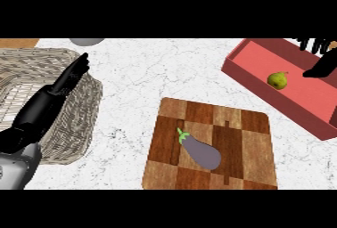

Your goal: Pick the pear from the cutting board and place it in the cardboard box

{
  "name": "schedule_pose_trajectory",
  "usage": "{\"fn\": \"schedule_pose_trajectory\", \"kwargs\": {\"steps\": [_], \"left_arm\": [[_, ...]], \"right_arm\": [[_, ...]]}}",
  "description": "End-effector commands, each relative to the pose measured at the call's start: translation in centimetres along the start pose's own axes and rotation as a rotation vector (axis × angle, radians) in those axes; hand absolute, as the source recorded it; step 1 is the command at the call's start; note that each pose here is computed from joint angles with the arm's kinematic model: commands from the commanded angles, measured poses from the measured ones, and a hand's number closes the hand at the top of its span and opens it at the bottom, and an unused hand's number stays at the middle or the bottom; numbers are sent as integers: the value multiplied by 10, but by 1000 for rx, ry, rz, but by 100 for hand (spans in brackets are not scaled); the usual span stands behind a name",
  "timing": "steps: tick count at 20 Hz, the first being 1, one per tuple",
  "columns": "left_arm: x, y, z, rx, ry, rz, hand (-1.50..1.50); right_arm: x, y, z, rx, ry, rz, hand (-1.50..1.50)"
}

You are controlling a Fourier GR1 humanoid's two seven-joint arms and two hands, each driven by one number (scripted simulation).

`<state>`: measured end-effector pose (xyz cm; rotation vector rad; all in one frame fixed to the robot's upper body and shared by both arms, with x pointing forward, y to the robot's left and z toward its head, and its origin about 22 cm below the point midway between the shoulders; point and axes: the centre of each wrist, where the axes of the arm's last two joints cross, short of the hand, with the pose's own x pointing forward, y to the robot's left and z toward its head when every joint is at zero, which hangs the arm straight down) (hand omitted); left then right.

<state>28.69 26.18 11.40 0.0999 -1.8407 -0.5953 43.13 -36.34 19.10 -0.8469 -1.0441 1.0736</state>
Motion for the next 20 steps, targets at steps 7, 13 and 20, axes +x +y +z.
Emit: {"fn": "schedule_pose_trajectory", "kwargs": {"steps": [7, 13, 20], "left_arm": [[-23, -10, 11, 1, 93, 38, 0], [-24, -5, 13, 21, 84, 41, 0], [-24, -19, 9, -9, 59, 47, 0]], "right_arm": [[-10, -21, 1, -223, -358, -460, -150], [-24, -10, -6, -330, -327, -1059, -150], [-106, -8, 26, -492, -247, -1154, -150]]}}
